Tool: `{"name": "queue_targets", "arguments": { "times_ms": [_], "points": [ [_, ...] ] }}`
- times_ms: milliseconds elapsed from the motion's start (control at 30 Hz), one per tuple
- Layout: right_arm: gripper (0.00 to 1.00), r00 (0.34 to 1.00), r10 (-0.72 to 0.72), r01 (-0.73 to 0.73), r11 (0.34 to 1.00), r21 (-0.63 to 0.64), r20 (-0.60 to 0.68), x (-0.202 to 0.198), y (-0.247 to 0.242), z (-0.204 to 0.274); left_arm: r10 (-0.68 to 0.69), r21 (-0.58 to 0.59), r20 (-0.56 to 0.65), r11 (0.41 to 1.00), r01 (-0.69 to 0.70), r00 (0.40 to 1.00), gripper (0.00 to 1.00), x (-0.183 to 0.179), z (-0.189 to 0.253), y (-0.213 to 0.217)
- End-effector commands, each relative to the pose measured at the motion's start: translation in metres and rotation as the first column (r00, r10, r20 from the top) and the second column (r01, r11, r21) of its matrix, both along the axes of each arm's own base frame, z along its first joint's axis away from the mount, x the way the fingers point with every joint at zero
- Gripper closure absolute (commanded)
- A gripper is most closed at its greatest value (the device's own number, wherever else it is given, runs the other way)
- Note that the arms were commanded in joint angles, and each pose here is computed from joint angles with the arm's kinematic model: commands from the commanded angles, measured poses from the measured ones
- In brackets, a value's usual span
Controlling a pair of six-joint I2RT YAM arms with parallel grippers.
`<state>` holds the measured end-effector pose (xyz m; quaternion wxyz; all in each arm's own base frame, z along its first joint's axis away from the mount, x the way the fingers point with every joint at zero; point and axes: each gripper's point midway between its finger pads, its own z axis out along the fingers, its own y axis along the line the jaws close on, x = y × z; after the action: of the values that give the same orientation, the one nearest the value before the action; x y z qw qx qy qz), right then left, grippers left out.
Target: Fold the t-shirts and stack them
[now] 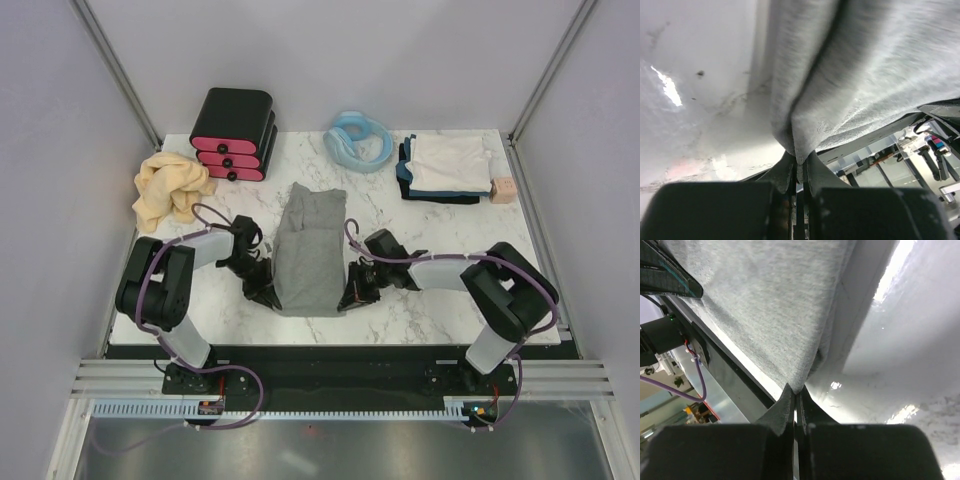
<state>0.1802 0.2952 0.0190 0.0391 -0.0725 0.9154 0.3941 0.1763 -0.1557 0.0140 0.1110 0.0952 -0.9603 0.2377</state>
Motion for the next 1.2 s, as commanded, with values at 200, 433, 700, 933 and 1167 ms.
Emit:
{"name": "queue_targets", "arguments": {
  "times_ms": [200,433,700,933,1167],
  "points": [
    [1.00,0.984,-0.032,0.025,0.999,0.043,0.177,0.035,0.012,0.079,-0.017,-0.088,0.258,0.995,0.041,0.966,0.98,0.052,0.067,-0.016],
    [1.00,0.952,-0.047,0.022,0.996,0.087,0.302,0.071,0.029,0.139,-0.001,-0.093,0.365,0.995,0.038,0.931,0.98,0.088,0.111,-0.023],
    [1.00,0.924,-0.096,0.061,0.993,0.105,0.370,0.124,0.023,0.169,-0.021,-0.040,0.431,0.998,0.042,0.902,0.98,0.143,0.131,-0.027],
    [1.00,0.916,-0.128,0.109,0.991,0.071,0.379,0.173,0.003,0.163,-0.055,0.037,0.484,0.998,0.042,0.873,0.98,0.196,0.148,-0.026],
    [1.00,0.916,-0.150,0.138,0.989,0.057,0.373,0.212,-0.007,0.153,-0.049,0.032,0.483,0.999,0.038,0.874,0.98,0.227,0.143,-0.032]
  ]
}}
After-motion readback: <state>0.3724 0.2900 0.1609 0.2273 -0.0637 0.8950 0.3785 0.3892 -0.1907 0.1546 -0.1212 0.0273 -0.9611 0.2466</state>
